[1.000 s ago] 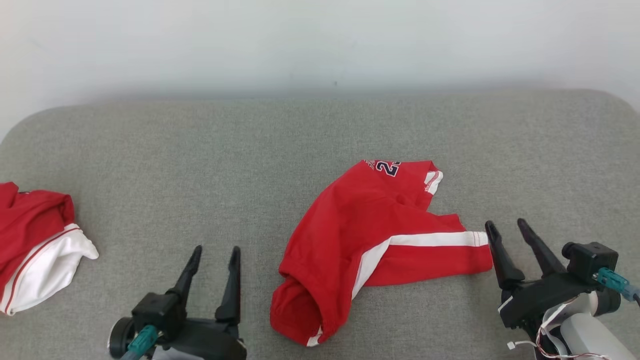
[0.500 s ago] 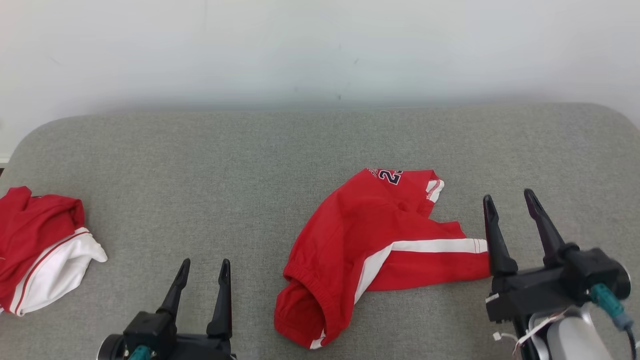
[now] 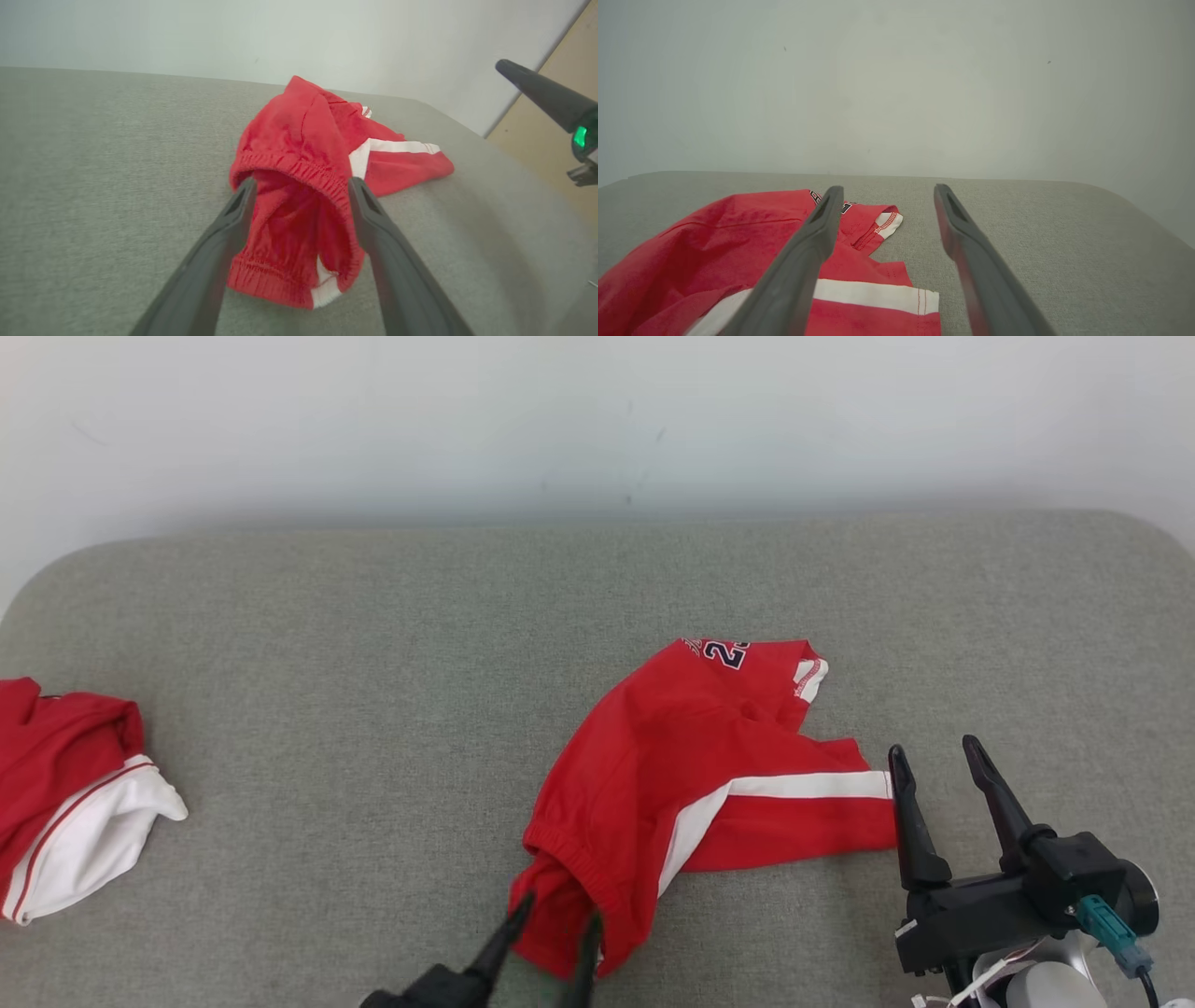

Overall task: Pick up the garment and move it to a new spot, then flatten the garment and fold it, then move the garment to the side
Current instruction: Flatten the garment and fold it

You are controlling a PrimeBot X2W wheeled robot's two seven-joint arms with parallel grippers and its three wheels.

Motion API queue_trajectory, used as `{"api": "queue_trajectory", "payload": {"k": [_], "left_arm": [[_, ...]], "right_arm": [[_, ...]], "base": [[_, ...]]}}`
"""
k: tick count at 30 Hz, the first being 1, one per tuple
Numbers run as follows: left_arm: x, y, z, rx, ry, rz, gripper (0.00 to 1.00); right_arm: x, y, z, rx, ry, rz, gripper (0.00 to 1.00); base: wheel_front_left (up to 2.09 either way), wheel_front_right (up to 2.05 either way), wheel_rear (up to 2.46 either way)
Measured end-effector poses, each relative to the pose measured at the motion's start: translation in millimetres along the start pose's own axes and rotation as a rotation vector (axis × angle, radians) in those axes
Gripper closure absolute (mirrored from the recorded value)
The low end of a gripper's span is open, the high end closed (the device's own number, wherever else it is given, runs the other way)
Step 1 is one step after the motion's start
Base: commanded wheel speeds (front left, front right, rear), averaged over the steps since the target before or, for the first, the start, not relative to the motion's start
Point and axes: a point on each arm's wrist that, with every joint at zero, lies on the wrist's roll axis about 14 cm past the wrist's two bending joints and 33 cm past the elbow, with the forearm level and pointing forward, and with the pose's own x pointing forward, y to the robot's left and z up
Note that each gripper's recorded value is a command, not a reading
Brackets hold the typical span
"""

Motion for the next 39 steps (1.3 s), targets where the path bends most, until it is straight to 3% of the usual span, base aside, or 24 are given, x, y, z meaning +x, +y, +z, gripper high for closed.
{"api": "queue_trajectory", "payload": {"k": [4,14,15,16,18,22,32,33,35,36,39], "left_arm": [[10,-20,-12,-0.035,0.042,-0.067,0.00],[23,-24,-38,-0.097,0.134,-0.093,0.00],[25,-25,-37,-0.106,0.129,-0.094,0.40],[27,-25,-37,-0.105,0.130,-0.096,0.40],[31,-24,-34,-0.105,0.121,-0.098,1.00],[46,-3,-5,-0.072,0.032,-0.032,1.00],[56,97,41,0.116,-0.060,0.202,1.00],[55,106,41,0.135,-0.048,0.220,0.89],[55,124,41,0.155,-0.031,0.259,0.51],[55,132,44,0.161,-0.031,0.280,0.00],[55,151,46,0.165,-0.025,0.334,0.00]], "right_arm": [[-1,-7,-10,-0.005,0.032,-0.014,0.00],[-1,-18,-25,-0.004,0.073,-0.042,0.00],[0,-19,-25,-0.005,0.074,-0.043,0.00],[1,-19,-25,-0.004,0.074,-0.043,0.00],[3,-19,-26,-0.002,0.073,-0.044,0.00],[5,-19,-29,0.002,0.081,-0.042,0.00],[8,-12,-34,0.026,0.090,-0.034,0.00],[8,-11,-35,0.028,0.093,-0.034,0.00],[6,-9,-37,0.033,0.100,-0.031,0.00],[5,-9,-38,0.035,0.105,-0.031,0.00],[2,-6,-43,0.039,0.122,-0.025,0.00]], "base": [[0.00,0.00,0.00],[0.00,0.00,0.00],[0.00,0.00,0.00],[0.00,0.00,0.00],[0.00,0.00,0.00],[0.00,0.00,0.00],[0.00,0.00,0.00],[0.00,0.00,0.00],[0.00,0.00,0.00],[0.00,0.00,0.00],[0.00,0.00,0.00]]}}
